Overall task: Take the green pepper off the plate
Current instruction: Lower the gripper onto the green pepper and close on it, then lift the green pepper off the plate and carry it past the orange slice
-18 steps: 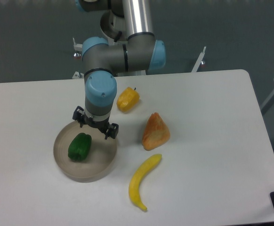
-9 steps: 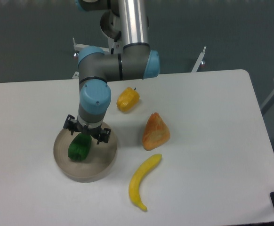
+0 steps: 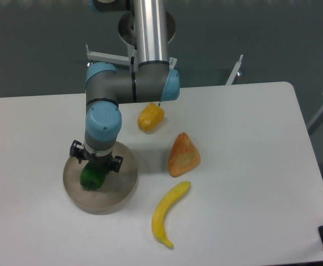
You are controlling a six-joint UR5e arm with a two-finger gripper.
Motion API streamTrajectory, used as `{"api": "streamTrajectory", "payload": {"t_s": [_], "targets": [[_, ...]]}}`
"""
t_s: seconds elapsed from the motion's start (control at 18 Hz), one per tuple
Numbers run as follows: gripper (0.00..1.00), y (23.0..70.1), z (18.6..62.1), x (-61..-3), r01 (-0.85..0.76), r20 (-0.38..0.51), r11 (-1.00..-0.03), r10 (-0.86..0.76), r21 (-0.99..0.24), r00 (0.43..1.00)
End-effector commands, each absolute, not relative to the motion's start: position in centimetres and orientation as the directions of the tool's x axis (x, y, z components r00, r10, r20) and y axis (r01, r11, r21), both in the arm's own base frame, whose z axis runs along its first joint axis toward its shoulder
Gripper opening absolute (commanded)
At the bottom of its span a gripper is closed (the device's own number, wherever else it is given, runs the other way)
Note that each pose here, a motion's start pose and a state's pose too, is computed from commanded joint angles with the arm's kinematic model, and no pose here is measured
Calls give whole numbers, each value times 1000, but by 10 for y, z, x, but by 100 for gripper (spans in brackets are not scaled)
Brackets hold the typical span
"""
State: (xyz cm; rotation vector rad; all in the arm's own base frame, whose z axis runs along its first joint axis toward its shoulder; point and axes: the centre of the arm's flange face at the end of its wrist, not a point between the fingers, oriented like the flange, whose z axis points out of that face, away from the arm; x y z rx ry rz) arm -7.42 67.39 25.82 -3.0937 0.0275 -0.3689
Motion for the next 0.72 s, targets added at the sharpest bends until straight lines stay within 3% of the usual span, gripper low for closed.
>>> {"api": "streamTrajectory", "payload": {"t_s": [0.06,0.11,0.44,0.72], "targets": [[36,674,259,-74,-18,231,-999,-24,-29,973],[32,674,264,-76,-25,228,-999,-33,-38,973],[32,647,327,-161,-14,178,-989,-41,-147,983],[33,616,363,-227,-137,97,-966,-161,-221,982]]}}
